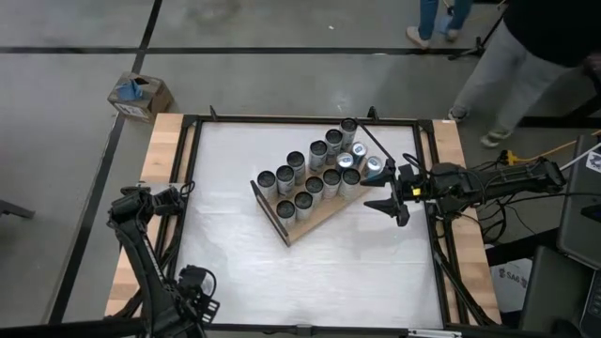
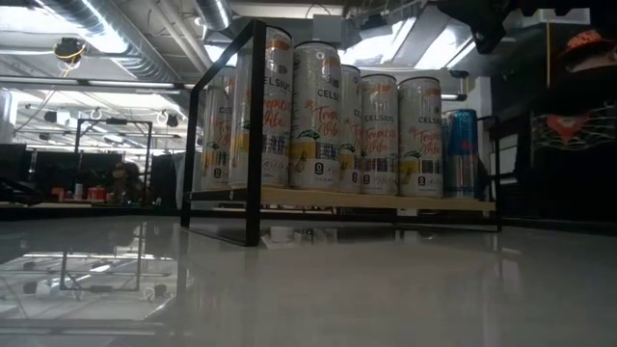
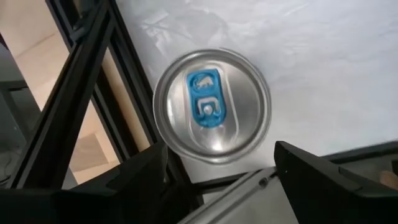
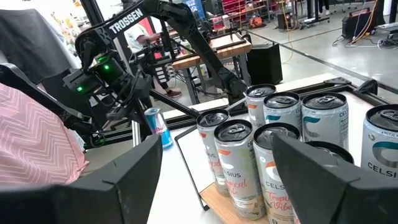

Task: Place canned beverage on shelf
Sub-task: Put the blue soda can on the shelf

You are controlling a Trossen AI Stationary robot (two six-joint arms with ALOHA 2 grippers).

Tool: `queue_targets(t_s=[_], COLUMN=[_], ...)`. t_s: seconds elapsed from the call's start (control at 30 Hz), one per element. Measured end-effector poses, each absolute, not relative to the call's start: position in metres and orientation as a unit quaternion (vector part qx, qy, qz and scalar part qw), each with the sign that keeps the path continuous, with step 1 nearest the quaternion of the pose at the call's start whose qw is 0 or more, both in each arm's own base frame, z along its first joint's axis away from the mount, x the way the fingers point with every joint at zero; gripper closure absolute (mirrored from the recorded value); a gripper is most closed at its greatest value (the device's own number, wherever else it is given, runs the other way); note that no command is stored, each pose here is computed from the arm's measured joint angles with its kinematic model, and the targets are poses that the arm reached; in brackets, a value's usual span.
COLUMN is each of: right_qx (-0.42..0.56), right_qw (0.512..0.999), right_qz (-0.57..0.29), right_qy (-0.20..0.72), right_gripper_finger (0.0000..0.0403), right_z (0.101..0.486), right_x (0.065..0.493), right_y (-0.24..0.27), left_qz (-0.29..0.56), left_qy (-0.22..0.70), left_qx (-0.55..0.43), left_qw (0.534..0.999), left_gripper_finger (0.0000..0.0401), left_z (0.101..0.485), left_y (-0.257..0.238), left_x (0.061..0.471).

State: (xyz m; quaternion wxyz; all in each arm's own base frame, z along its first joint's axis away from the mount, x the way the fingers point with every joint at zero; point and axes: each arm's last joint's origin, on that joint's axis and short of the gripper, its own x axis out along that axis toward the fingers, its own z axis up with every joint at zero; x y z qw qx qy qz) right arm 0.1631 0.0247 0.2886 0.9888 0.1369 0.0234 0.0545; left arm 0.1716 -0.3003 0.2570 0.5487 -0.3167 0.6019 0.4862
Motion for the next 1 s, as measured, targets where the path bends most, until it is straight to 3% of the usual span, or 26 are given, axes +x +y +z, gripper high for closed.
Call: queue_targets(t_s=[1.0], right_qx=[0.137], right_qw=[0.989], right_qz=[0.054], right_qy=[0.025], right_gripper_finger=[0.0109], right_z=[0.288], right_x=[0.163], right_y=[0.025], left_qz=[0.515], left_qy=[0.579], left_qx=[-0.303], left_qw=[0.555], left_gripper_finger=[0.0112], left_z=[0.222], left_y=[-0.291], left_x=[0.171])
